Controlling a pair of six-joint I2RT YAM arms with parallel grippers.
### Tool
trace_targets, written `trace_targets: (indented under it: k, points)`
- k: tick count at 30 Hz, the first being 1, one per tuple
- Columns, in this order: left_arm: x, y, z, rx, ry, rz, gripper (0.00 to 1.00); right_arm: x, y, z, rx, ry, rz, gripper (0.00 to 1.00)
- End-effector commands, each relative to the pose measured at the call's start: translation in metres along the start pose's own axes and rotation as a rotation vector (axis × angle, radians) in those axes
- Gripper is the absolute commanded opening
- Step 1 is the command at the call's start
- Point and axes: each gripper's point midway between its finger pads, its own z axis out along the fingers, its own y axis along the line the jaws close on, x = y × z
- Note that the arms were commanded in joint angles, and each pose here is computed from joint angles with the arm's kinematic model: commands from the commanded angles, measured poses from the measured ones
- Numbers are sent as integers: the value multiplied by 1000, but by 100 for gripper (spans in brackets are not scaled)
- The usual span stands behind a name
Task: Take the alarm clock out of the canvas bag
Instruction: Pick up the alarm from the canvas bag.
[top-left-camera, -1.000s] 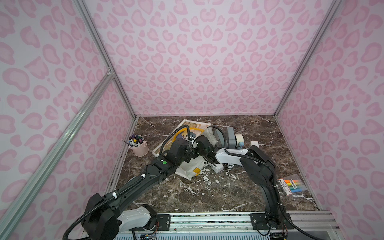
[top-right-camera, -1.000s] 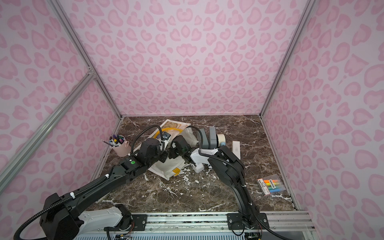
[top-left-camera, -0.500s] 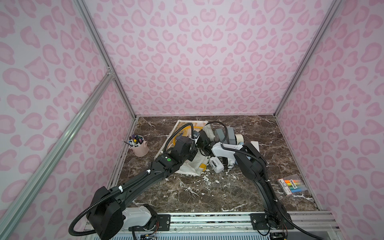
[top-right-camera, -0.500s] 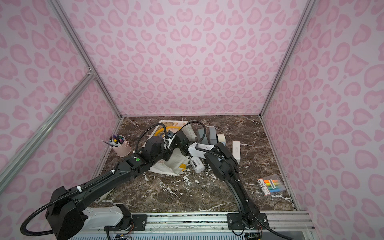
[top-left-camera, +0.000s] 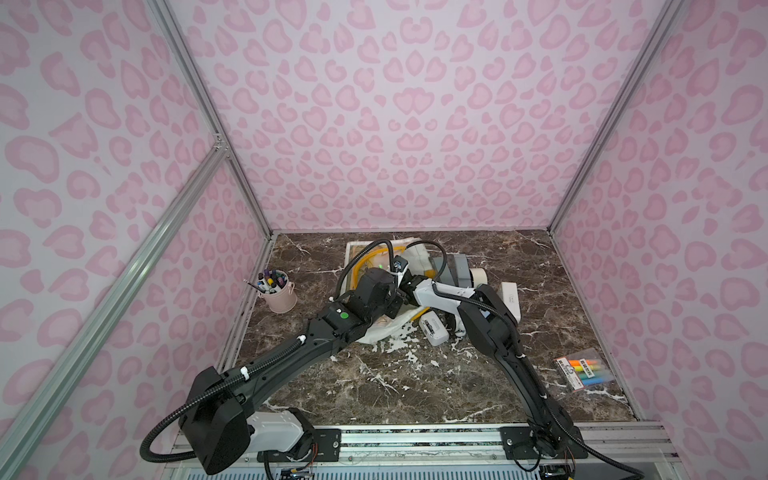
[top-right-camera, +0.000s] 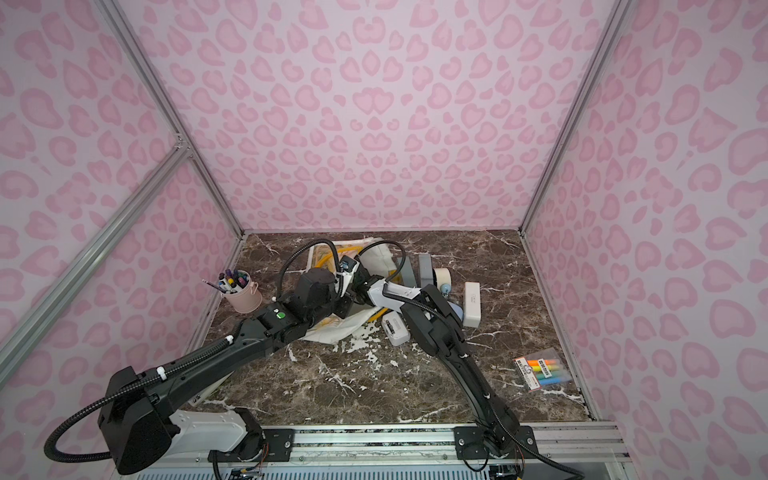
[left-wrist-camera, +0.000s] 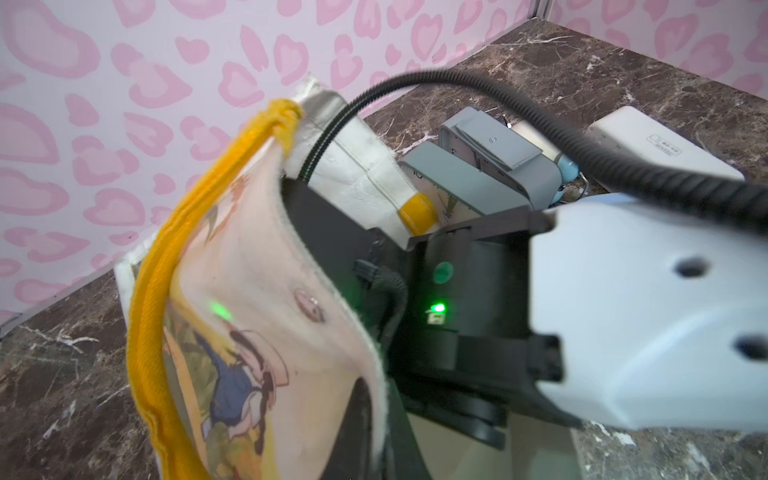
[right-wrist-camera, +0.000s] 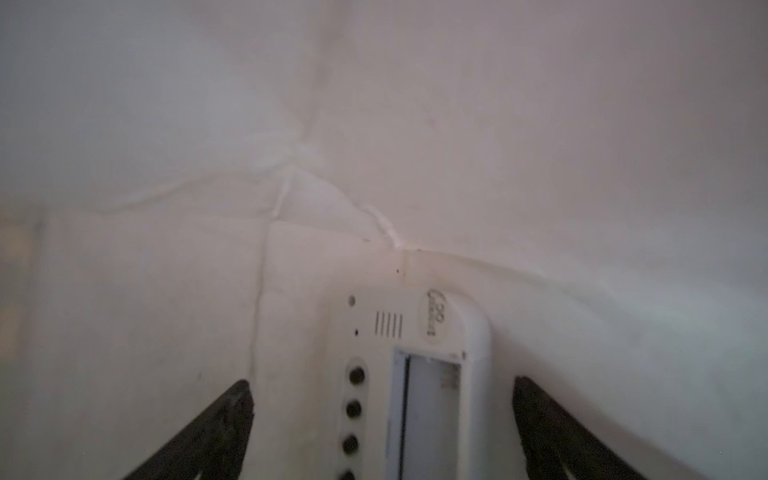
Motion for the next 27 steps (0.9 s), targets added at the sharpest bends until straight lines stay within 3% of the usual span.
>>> trace_targets:
  k: [1,8,13,20,27]
  points:
    - [0,-46,-6,192,14,94,3,24,-28,10,155,78,-4,96]
    - [6,-43,-14,174,26,98,3,31,-41,28,216,133,-6,86]
    - [9,-37,-17,149,31,114,3,33,-47,33,226,164,-4,64]
    - [18,-26,-9,73,70,134,3,34,-36,34,182,187,-27,45]
    - [26,-2,-1,-75,108,154,3,26,-12,23,104,188,-82,37]
